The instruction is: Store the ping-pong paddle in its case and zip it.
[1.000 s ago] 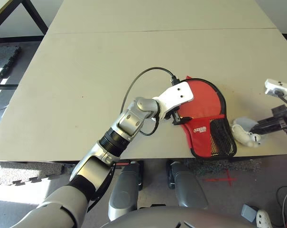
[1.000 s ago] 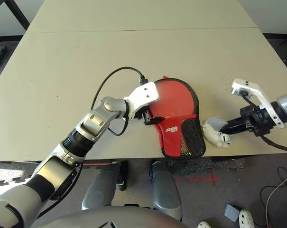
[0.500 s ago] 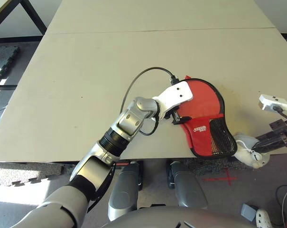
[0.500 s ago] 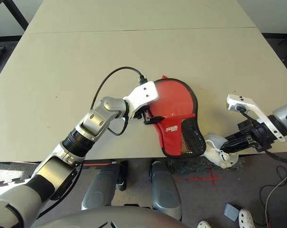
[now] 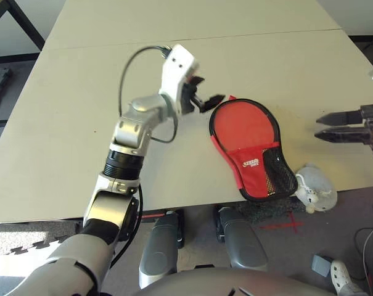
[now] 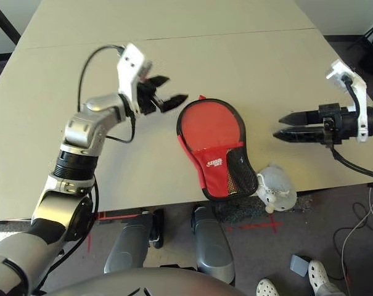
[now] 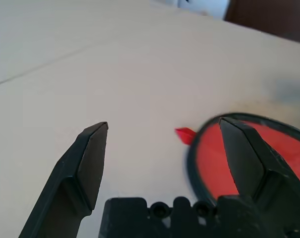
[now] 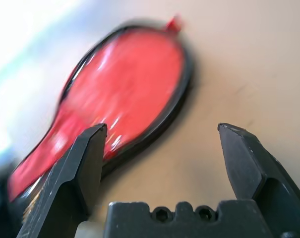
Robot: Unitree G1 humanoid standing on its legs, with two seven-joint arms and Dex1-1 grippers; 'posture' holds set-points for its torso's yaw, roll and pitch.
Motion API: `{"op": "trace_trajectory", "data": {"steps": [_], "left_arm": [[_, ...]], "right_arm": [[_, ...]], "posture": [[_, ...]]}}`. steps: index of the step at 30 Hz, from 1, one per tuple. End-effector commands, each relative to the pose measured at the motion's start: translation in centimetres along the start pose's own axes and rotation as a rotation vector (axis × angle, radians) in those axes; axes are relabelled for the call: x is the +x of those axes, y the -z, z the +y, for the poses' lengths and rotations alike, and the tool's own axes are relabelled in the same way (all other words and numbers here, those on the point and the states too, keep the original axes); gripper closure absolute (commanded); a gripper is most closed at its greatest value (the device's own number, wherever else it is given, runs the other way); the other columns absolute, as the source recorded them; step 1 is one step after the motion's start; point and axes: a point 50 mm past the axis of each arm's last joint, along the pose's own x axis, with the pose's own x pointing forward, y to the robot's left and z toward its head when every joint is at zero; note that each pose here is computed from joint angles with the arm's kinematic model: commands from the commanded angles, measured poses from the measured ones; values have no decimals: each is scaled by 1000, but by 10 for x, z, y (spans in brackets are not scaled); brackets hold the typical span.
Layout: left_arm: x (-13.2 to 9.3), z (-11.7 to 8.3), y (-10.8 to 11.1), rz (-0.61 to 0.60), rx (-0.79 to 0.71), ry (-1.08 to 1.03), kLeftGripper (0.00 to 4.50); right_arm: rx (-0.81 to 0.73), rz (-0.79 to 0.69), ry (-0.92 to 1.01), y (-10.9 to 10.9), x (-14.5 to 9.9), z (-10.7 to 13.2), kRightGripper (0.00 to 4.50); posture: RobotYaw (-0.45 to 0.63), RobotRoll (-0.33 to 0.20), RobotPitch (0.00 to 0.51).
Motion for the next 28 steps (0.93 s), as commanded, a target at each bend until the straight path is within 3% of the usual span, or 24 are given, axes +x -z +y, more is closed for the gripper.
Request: {"op": "trace_trajectory", "data": {"steps": [1, 6, 11, 19, 28], "left_arm": [[-21, 32, 4, -46, -7, -206, 0], [-48, 67, 9, -85, -16, -482, 0], [-74, 86, 25, -75, 9, -673, 0], [-109, 101, 54, -59, 67, -874, 0], [-126, 105, 66, -62, 75, -957, 0]], "right_arm": [[26, -187, 250, -5, -4, -22, 41], [31, -359, 491, -1, -1, -40, 41], [8, -432, 700, 6, 0, -50, 41], [-18, -479, 948, 16, -11, -59, 41], [-4, -476, 998, 26, -11, -60, 41]], "posture": [[-55, 0, 193], [-18, 0, 189], [6, 0, 187], [31, 0, 183], [45, 0, 177]]}}
